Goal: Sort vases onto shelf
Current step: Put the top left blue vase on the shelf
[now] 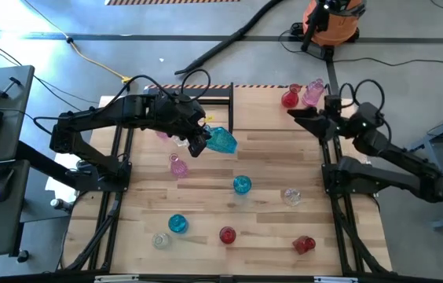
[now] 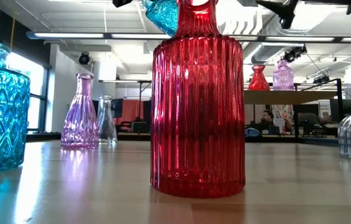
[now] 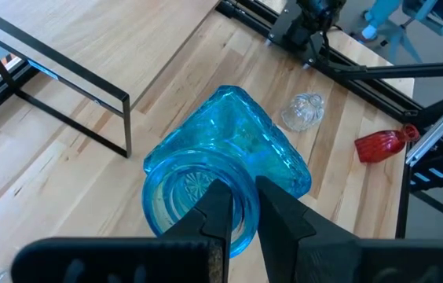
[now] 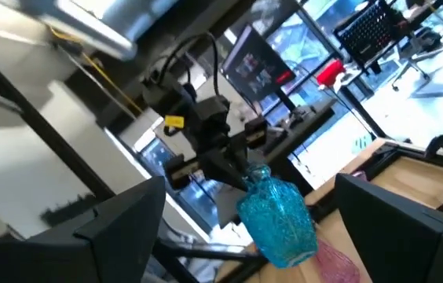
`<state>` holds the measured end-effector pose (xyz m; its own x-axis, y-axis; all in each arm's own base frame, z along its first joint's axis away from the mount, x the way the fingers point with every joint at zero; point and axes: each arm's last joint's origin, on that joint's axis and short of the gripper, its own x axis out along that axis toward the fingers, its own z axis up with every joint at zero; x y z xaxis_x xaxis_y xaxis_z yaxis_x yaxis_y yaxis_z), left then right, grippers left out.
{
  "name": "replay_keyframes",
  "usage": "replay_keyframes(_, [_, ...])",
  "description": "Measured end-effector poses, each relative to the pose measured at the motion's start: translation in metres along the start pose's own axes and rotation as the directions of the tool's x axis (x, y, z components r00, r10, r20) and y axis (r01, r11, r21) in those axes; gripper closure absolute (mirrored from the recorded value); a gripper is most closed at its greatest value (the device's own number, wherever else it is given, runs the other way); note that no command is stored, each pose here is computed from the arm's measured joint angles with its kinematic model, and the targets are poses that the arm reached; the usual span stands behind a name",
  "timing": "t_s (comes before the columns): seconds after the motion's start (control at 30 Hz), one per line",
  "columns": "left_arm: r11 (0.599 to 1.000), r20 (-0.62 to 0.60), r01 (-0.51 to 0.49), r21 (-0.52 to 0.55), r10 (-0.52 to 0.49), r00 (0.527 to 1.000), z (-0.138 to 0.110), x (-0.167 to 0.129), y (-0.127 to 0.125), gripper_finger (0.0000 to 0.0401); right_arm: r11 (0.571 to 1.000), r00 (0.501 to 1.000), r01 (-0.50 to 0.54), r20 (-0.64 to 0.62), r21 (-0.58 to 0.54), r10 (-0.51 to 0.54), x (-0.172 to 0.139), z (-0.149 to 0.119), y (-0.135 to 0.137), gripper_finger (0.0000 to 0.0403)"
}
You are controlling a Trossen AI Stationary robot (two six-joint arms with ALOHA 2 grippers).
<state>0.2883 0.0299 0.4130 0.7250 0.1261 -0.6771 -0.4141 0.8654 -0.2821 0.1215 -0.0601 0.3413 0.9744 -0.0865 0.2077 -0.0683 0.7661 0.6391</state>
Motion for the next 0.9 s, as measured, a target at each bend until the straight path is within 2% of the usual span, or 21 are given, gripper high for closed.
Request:
replay_keyframes(0.43, [1.000,0.000,0.000,-0.001,0.000,1.000,0.000,0.000,0.000,0.0370,0.993,0.994,-0.022,-0.107,-0.117,0.010,0.035,0.019,-0.001,0.0050])
replay_keyframes(0.67, [1.000,0.000,0.000,-0.001,0.000,1.000,0.000,0.000,0.000,0.0371,0.978,0.980,-0.080,-0.194,-0.191,0.042,0.061,0.012,0.000,0.0050])
replay_keyframes(0.9, [1.000,0.000,0.000,-0.001,0.000,1.000,0.000,0.000,0.000,0.0371,0.973,0.957,-0.122,-0.284,-0.198,0.062,0.088,-0.002,-0.002,0.0050])
